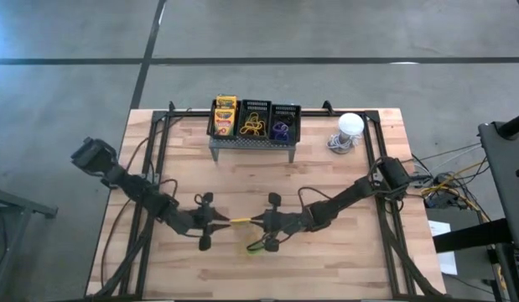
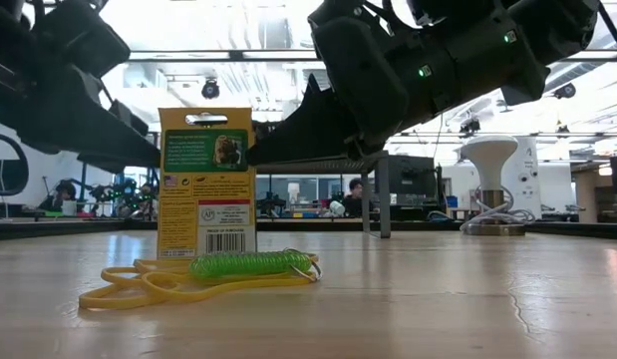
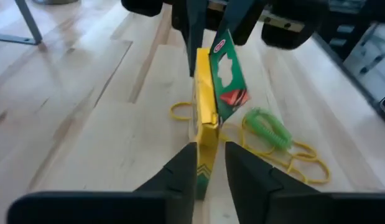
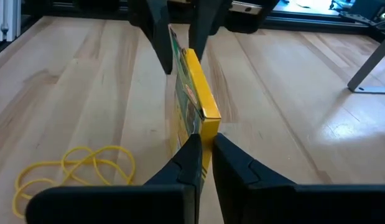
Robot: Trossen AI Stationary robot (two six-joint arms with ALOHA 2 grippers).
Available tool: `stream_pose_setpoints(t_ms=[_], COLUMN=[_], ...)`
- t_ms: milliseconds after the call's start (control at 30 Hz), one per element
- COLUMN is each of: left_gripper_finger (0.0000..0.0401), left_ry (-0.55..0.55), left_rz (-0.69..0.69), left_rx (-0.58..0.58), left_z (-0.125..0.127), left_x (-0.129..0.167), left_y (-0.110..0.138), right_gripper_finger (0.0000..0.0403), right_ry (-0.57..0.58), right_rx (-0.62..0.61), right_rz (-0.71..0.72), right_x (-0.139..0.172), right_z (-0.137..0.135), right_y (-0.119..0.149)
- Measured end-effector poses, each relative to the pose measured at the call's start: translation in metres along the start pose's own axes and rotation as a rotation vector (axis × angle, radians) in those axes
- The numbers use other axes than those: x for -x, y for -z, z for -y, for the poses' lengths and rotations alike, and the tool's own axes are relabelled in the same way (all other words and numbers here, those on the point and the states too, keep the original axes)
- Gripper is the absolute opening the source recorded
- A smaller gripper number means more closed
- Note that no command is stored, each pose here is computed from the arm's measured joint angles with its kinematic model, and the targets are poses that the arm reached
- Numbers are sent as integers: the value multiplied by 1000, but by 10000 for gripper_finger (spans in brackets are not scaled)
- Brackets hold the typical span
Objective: Pick & Place Office Desk Supplies
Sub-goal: Put the yellow crayon box into the left black bin on the shelf
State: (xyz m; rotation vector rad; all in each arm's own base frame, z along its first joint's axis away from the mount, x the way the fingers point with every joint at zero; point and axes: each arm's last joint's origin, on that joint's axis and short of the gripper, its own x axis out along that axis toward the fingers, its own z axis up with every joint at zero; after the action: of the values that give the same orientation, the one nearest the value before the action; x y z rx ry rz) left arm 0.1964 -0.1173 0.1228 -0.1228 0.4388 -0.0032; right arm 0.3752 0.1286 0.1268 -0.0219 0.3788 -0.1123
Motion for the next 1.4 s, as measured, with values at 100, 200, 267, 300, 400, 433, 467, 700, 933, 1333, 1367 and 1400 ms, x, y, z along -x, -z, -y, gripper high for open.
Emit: stream_pose_setpoints(t_ms=[100,200,267,300,400,433,467,700,933,1333,1367,1400], left_gripper_finger=[64,43,34,31,29,30,31,34,34,22,26,33], left_ry=[13,8,14,17,24,29,31,13,-49,-217,-228,-238], left_rz=[24,19,16,18,17,16,16,41,60,-180,-189,-191], left_rx=[15,7,-2,-12,-53,-62,-66,-56,-53,-87,-89,-86], left_z=[1,7,13,16,23,24,25,26,24,1,-2,-5], left_x=[-5,-14,-22,-26,-33,-35,-36,-39,-39,-7,-6,-7], left_y=[4,4,3,1,-3,-4,-6,-14,-14,-17,-18,-19], right_gripper_finger=[24,24,24,24,24,24,24,70,133,188,189,190], right_ry=[0,8,13,15,22,24,26,44,65,69,69,69], right_rx=[1,18,34,36,11,-6,-22,-115,-133,-135,-134,-134], right_rz=[-1,-7,-7,-7,-6,-5,-4,-8,-32,-61,-61,-60], right_x=[0,0,0,0,-2,-3,-5,-14,-18,-19,-19,-19], right_z=[0,0,1,2,6,8,11,30,37,37,37,37], right_y=[0,2,1,1,1,0,-1,-9,-12,-7,-7,-7])
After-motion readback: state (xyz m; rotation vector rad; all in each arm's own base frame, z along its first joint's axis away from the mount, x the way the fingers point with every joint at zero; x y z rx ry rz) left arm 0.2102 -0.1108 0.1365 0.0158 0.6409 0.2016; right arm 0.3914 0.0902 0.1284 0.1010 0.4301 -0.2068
